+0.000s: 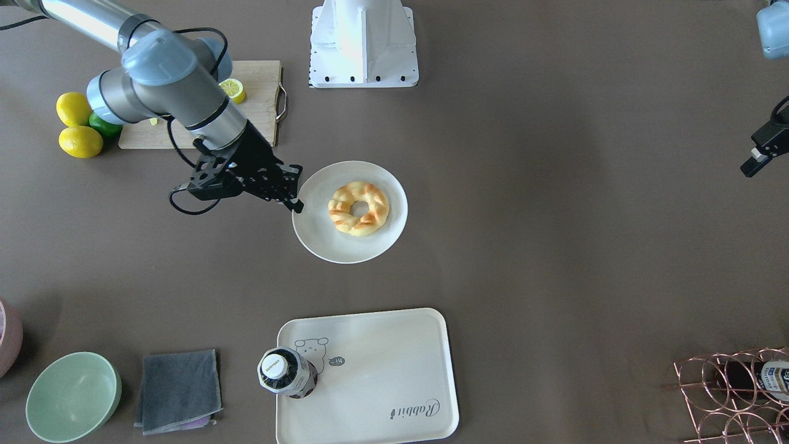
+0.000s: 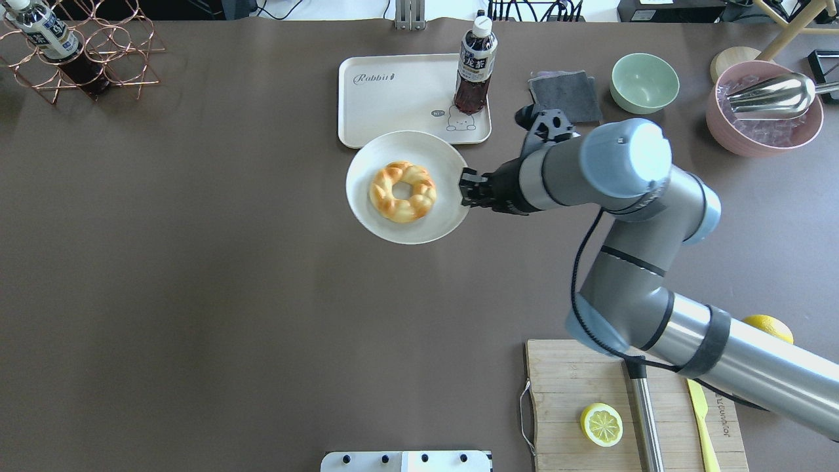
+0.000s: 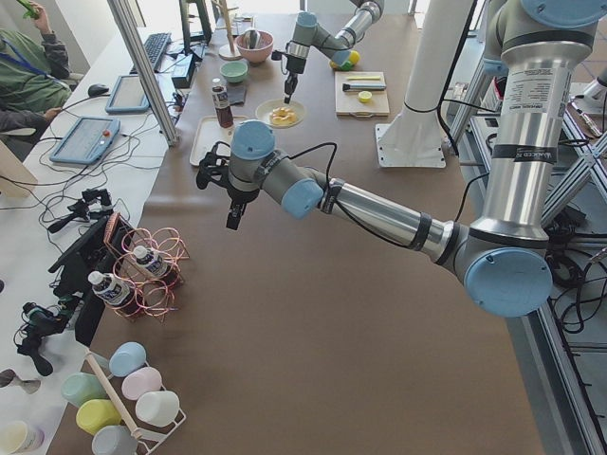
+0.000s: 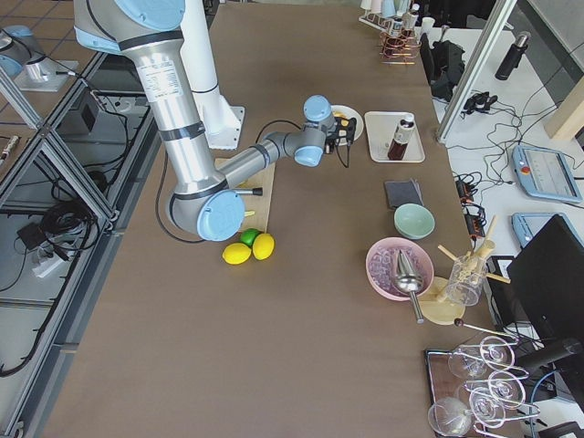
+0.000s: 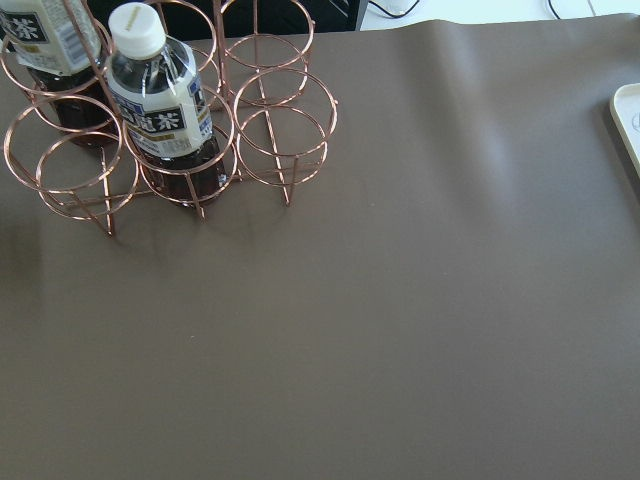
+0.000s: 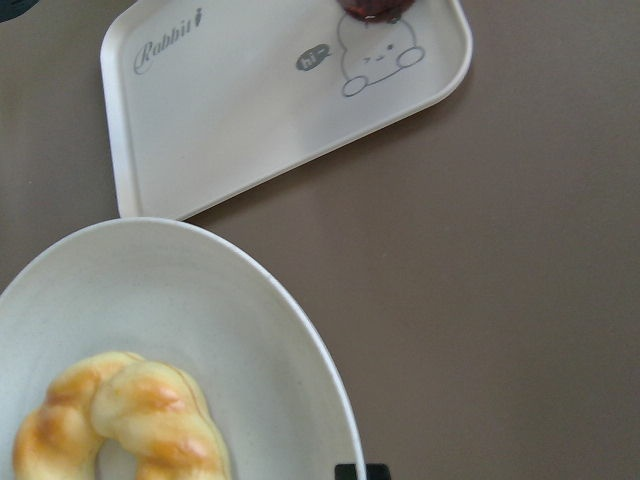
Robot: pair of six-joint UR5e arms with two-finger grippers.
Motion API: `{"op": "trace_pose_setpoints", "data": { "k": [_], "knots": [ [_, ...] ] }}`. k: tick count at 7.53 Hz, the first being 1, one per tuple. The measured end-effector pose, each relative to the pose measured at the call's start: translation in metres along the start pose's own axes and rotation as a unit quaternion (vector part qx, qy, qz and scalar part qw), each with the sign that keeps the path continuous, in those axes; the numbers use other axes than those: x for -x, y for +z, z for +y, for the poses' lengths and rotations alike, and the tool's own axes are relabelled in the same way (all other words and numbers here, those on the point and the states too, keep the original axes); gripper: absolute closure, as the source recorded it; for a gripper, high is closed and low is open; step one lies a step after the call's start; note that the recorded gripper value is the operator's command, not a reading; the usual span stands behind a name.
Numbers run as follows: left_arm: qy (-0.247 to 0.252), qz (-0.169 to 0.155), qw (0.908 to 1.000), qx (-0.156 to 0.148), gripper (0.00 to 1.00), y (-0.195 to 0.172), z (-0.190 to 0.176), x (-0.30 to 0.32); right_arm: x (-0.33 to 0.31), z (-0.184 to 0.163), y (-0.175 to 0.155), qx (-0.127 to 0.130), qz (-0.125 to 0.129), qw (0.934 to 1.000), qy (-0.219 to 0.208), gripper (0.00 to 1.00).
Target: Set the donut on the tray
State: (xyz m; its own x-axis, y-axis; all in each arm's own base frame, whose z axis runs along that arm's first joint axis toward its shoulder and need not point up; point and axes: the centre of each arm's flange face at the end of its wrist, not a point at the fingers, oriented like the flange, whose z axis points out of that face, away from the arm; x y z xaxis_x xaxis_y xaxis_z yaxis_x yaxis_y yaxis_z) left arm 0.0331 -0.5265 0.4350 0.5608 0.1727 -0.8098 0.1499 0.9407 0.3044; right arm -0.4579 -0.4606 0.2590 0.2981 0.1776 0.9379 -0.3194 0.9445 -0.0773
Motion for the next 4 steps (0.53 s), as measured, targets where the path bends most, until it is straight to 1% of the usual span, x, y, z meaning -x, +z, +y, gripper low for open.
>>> {"op": "trace_pose_setpoints", "data": {
  "k": [1,3,4],
  "knots": [
    [-0.009,0.012,0.9999,0.001,0.01,0.007,0.003,-0.01,0.07,0.037,0.005,-0.005,0.014,0.9997,0.021,1.0],
    [-0.025,0.029,0.9993,0.007,0.01,0.021,0.009,-0.028,0.195,0.115,0.002,-0.016,0.038,0.9977,0.055,1.0],
    [-0.03,0.037,0.9988,0.009,0.02,0.027,0.011,-0.037,0.239,0.14,0.004,-0.02,0.046,0.9963,0.07,1.0]
  ]
}}
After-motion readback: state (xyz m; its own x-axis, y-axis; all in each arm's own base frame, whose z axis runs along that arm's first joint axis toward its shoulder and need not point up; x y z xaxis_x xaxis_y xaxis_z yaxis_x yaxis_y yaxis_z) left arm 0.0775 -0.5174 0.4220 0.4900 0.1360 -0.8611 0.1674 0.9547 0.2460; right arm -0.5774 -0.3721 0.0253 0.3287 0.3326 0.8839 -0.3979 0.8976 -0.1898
